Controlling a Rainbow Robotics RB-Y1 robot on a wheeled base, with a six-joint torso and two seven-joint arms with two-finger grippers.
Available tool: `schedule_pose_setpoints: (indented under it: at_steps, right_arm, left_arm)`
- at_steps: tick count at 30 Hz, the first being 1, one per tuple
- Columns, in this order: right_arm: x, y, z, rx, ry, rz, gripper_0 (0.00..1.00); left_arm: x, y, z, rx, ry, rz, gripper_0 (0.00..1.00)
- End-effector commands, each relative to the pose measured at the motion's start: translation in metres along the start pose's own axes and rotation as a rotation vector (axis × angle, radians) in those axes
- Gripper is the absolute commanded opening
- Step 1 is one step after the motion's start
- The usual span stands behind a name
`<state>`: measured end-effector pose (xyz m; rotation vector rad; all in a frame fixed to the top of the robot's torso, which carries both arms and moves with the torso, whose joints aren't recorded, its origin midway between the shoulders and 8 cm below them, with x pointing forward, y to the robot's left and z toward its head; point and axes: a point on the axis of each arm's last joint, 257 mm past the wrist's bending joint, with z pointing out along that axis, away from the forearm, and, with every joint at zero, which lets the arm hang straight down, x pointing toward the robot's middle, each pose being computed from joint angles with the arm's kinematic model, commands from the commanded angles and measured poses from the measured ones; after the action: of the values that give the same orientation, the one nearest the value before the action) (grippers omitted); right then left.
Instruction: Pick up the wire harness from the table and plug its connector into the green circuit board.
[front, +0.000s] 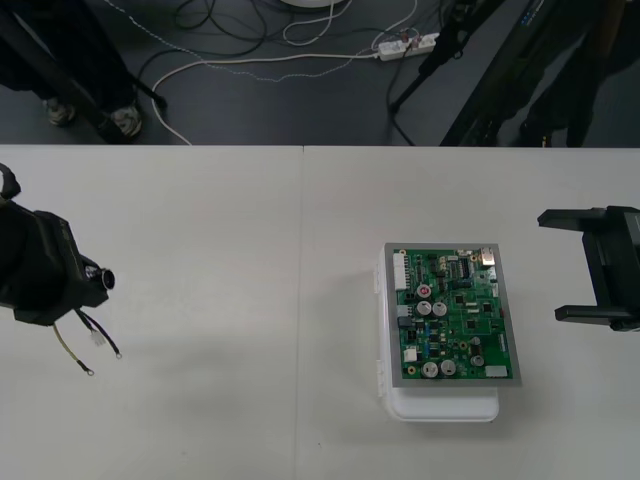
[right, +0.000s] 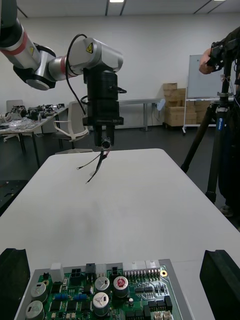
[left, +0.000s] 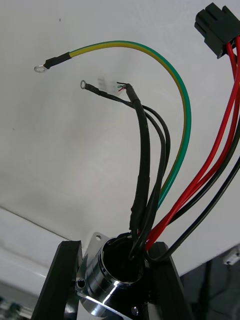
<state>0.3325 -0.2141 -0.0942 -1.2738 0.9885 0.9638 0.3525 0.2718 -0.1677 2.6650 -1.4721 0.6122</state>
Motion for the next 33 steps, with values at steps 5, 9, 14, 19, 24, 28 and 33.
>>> schedule_pose_setpoints:
  at_steps: [5,9,14,19,24,28,33]
  right_arm:
    - [-0.011,0.002,0.009,-0.03,-0.028,0.017,1.0]
    - [-0.009,0.002,0.009,-0.03,-0.024,0.019,1.0]
    - [-0.007,0.003,0.009,-0.034,-0.015,0.021,1.0]
    - [-0.002,0.005,0.009,-0.039,0.003,0.027,1.0]
    - [-0.003,0.004,0.009,-0.039,0.001,0.025,1.0]
    - [-0.003,0.004,0.008,-0.037,0.005,0.026,1.0]
    - [-0.004,0.003,0.008,-0.037,0.004,0.022,1.0]
  left_arm:
    - [0.01,-0.021,-0.039,0.041,0.133,-0.45,0.0]
    - [0.02,-0.03,-0.054,0.045,0.201,-0.6,0.0]
    - [0.031,-0.033,-0.066,0.018,0.267,-0.765,0.0]
    - [0.044,-0.026,-0.08,-0.068,0.331,-0.965,0.0]
    - [0.054,-0.027,-0.095,-0.139,0.39,-1.156,0.0]
    - [0.063,-0.024,-0.105,-0.209,0.42,-1.285,0.0]
    - [0.08,-0.019,-0.123,-0.333,0.459,-1.448,0.0]
